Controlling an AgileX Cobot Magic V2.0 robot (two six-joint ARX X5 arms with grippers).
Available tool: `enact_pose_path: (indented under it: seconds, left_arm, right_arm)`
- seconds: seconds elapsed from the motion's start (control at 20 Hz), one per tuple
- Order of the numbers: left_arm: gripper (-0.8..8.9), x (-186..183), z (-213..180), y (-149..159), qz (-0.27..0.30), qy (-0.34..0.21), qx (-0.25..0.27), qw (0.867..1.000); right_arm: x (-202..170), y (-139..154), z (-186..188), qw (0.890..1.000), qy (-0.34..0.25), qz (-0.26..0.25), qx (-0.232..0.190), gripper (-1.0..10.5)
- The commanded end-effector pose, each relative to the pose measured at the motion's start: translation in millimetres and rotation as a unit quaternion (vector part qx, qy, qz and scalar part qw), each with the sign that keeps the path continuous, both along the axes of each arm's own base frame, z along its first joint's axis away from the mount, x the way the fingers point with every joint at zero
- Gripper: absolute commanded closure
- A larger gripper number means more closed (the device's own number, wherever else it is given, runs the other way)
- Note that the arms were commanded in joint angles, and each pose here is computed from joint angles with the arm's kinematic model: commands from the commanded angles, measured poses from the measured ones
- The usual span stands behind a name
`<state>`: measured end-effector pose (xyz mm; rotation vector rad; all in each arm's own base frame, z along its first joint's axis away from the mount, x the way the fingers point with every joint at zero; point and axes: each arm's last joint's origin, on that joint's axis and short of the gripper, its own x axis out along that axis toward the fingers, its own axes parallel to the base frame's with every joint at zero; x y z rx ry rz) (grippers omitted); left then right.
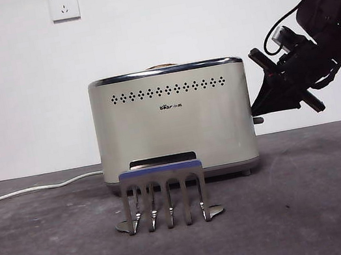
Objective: Pick up a slice of bread from the rack,put the bread on the toaster,press the button
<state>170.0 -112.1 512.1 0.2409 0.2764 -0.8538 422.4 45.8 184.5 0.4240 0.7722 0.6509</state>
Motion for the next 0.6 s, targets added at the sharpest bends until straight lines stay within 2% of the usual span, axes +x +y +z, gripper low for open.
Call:
enact_pose_path:
  seconds: [0.05, 0.2, 0.3, 0.6]
  left_arm:
    - [5.58, -0.2, -1.1, -0.1, -0.002, 0.006, 0.0, 1.0]
    - [5.58, -0.3, -1.2, 0.0, -0.002, 0.005, 0.001, 1.0]
    - [5.59, -0.3, -1.2, 0.0, -0.002, 0.005, 0.001, 1.0]
    - [5.62, -0.6, -2.4, 0.2, -0.002, 0.011, 0.004, 1.0]
  right_arm:
    - [-8.3, -1.0, 16.6, 1.0, -0.013, -0.005, -0.009, 9.6]
    - [-27.0, -5.6, 74.2, 0.996, -0.083, -0.016, -0.01, 9.6]
    - [-53.3, -11.2, 116.5, 0.993, -0.117, -0.023, -0.016, 9.6]
    - [-162.5, -15.1, 193.1, 0.989, -0.132, 0.016, -0.062, 9.6]
